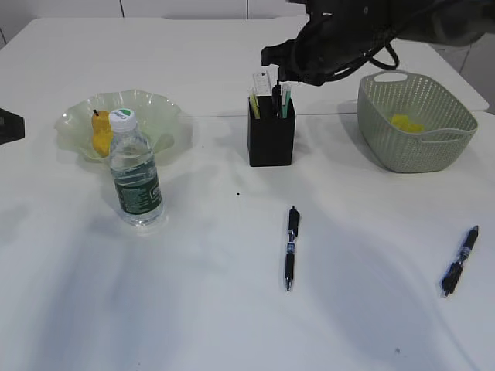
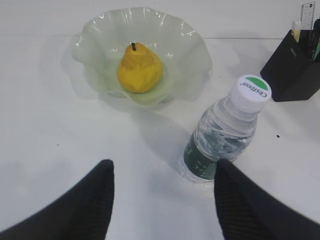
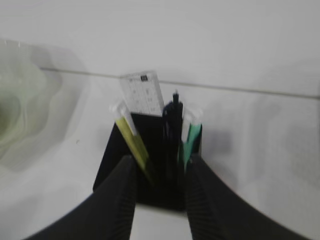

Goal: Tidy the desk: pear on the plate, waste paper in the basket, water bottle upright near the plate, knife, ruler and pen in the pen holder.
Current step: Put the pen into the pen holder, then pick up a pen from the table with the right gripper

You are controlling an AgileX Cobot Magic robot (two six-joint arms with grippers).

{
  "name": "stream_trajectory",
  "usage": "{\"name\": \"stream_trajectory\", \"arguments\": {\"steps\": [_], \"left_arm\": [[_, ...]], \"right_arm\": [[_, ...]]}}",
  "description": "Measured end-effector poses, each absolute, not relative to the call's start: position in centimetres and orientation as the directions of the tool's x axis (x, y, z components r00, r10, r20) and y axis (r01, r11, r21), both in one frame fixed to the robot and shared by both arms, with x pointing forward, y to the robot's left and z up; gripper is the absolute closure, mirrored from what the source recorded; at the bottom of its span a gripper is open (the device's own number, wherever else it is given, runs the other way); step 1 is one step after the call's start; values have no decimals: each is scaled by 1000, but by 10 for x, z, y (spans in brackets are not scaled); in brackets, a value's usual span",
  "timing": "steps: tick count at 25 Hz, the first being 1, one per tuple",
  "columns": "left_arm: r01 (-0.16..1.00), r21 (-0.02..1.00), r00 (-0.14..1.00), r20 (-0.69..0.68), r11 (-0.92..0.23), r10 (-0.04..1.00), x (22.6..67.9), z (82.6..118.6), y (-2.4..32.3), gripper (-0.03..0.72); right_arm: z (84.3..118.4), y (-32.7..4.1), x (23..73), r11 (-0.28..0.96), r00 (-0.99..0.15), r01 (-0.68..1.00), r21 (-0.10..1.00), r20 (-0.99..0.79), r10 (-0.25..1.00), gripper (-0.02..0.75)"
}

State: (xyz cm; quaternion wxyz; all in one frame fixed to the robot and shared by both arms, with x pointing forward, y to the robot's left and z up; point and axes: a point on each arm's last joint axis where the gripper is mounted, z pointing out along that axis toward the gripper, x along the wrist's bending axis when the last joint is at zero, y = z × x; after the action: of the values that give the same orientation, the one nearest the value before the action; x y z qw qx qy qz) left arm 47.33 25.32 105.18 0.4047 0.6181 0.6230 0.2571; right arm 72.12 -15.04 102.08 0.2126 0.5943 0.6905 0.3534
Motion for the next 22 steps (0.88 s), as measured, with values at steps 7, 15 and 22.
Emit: {"name": "stream_trajectory", "arguments": {"steps": [7,15,22], "left_arm": [[562,821,92,-186,104,978,473,1052,253,241],[562,821,92,-186,104,978,473,1052,253,241],[562,821,92,-186,104,978,473,1052,253,241]], "right_arm": [[1051,-156,679,62,-175,856,513,176,969,443],[1052,-150,652,63,-127,956,287,210,969,323],[1030,-122,645,34,-76,976,215,187,979,317]]}}
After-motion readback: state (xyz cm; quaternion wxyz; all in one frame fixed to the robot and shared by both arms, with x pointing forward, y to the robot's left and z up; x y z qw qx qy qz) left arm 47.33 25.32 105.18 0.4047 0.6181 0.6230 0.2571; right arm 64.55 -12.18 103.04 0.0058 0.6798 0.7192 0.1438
